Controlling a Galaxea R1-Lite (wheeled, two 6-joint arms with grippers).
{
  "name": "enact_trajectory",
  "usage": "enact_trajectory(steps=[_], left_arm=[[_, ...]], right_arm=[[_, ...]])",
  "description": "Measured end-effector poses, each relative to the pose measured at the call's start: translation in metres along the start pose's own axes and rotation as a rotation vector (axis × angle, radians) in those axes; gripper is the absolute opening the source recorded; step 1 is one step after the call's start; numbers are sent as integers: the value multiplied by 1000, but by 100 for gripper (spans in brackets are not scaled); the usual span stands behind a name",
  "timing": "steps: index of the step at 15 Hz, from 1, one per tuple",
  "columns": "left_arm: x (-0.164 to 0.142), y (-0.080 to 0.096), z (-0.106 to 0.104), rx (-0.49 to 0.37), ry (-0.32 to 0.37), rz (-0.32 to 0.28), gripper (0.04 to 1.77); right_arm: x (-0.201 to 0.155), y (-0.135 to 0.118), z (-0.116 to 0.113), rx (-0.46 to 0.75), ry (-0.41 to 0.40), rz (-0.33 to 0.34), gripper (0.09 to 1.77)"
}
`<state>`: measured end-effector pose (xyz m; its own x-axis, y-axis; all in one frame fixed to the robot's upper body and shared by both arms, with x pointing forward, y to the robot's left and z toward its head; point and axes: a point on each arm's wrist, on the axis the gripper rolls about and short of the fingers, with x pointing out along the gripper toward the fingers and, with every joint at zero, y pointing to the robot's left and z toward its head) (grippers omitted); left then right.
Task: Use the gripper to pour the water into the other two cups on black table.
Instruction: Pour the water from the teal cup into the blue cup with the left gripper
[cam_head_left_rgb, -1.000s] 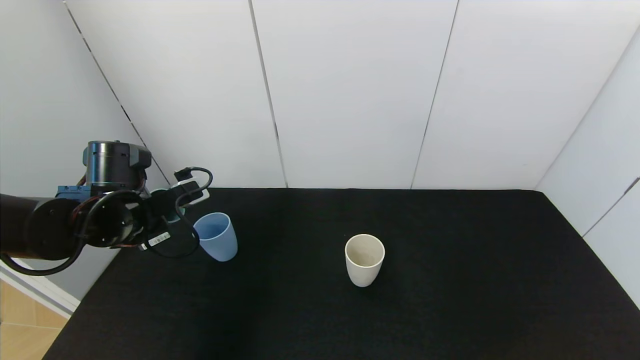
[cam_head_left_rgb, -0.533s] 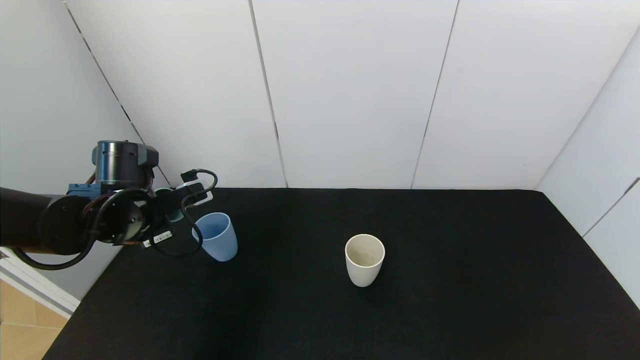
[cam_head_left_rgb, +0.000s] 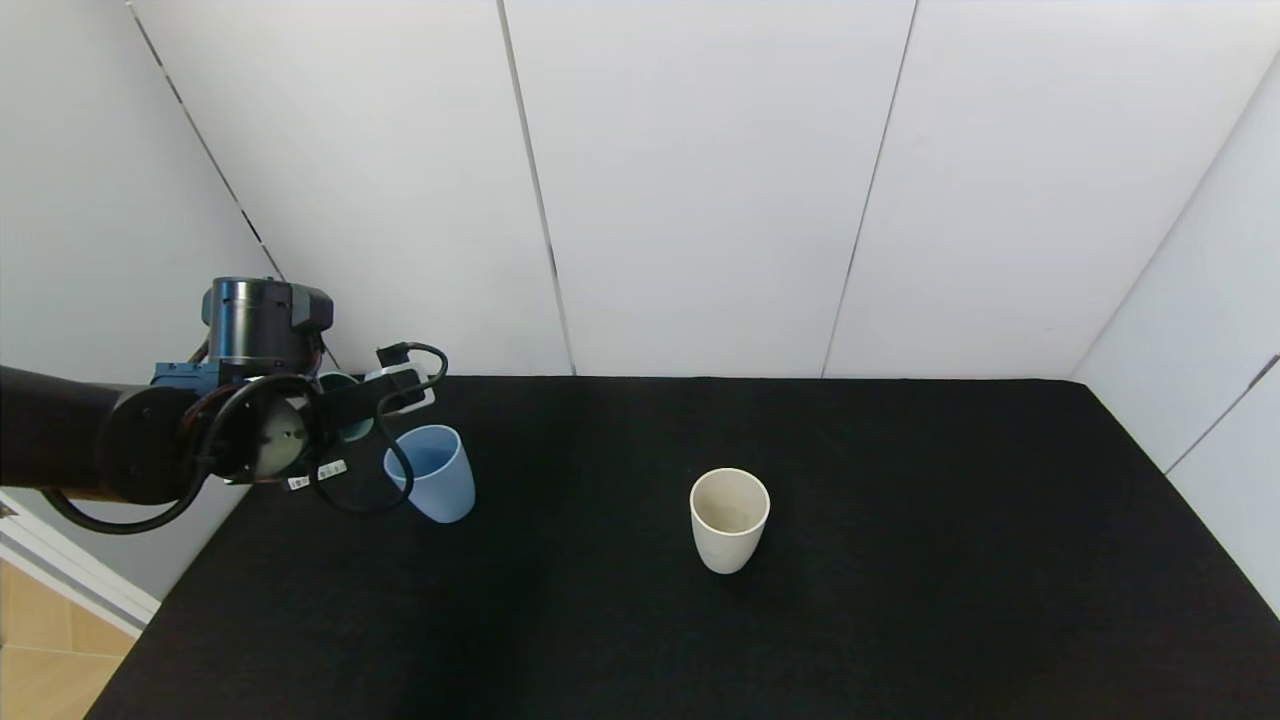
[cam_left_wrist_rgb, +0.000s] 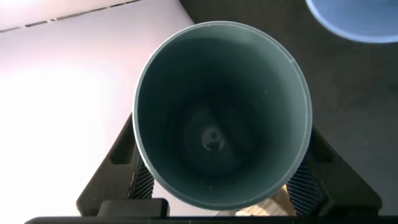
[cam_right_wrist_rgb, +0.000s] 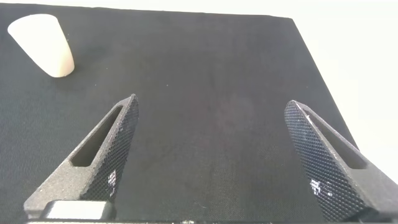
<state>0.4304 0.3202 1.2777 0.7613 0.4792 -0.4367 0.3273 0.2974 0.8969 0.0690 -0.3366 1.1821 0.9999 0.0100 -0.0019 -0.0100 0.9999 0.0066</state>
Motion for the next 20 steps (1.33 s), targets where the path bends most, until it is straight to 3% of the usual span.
enact_trajectory(steps=[8, 14, 20], left_arm=[[-3, 0, 12, 60, 47, 39, 116], [3, 1, 18, 119, 38, 87, 116], [6, -2, 21, 173, 59, 94, 116]], right_arm=[[0, 0, 0, 0, 0, 0, 171], [0, 0, 0, 0, 0, 0, 171], [0, 0, 0, 0, 0, 0, 171]])
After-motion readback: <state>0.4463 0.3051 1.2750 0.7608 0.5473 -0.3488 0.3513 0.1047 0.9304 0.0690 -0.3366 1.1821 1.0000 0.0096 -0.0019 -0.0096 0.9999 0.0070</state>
